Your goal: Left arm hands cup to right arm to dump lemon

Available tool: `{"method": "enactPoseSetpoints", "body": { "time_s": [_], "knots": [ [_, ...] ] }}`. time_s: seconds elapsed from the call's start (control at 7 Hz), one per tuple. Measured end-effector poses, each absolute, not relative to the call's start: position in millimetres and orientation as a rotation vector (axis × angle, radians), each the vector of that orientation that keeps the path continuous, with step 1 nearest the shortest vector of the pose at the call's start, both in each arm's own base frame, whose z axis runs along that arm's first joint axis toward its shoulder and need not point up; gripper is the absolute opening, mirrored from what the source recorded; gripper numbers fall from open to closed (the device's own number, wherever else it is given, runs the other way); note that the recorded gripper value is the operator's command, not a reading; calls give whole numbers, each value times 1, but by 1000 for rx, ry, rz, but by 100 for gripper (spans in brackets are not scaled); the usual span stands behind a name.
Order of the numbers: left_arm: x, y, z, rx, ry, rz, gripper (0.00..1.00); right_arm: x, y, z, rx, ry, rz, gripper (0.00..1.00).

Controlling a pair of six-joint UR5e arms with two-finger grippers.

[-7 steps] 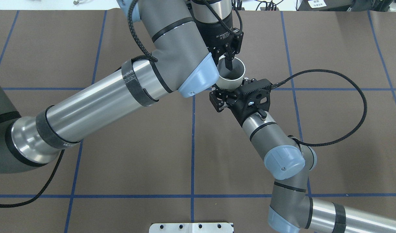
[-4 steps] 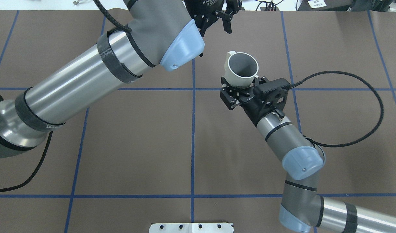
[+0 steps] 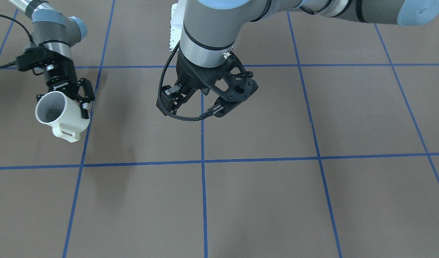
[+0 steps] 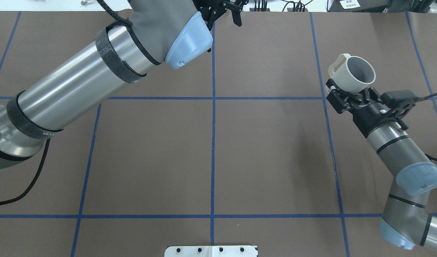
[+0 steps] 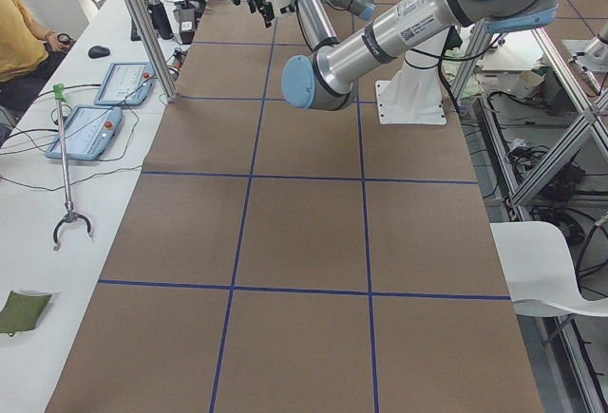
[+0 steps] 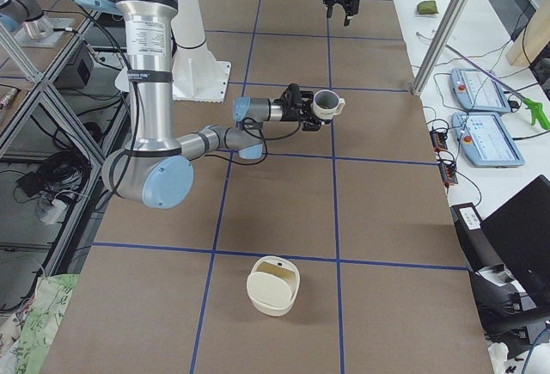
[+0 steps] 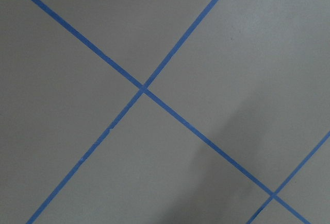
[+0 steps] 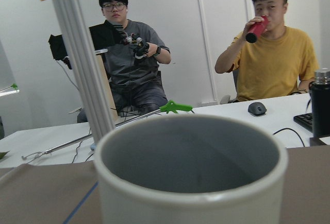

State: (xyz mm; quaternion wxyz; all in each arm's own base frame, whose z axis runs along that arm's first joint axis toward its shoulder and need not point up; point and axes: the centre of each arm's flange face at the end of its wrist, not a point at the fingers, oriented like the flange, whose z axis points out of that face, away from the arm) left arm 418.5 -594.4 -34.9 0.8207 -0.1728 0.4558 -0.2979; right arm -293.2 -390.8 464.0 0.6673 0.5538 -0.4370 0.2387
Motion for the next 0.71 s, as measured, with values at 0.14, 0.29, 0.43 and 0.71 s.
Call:
{"method": "enactPoseSetpoints", "body": {
  "time_s": [0.14,0.29,0.43,0.71],
  "knots": [
    [420,-596,-31,-358,964,-641,100,-246,-378,503,1244,-979,580,24],
    [421,-598,-28,-343,957,-649,100,-195,-357,545,1238,-982,605,23],
    [422,-599,-26,-328,951,-653,100,-159,-341,581,1218,-1025,657,22],
    [424,-600,-24,-314,945,-652,100,-101,-318,664,1151,-1169,796,21]
  ]
}}
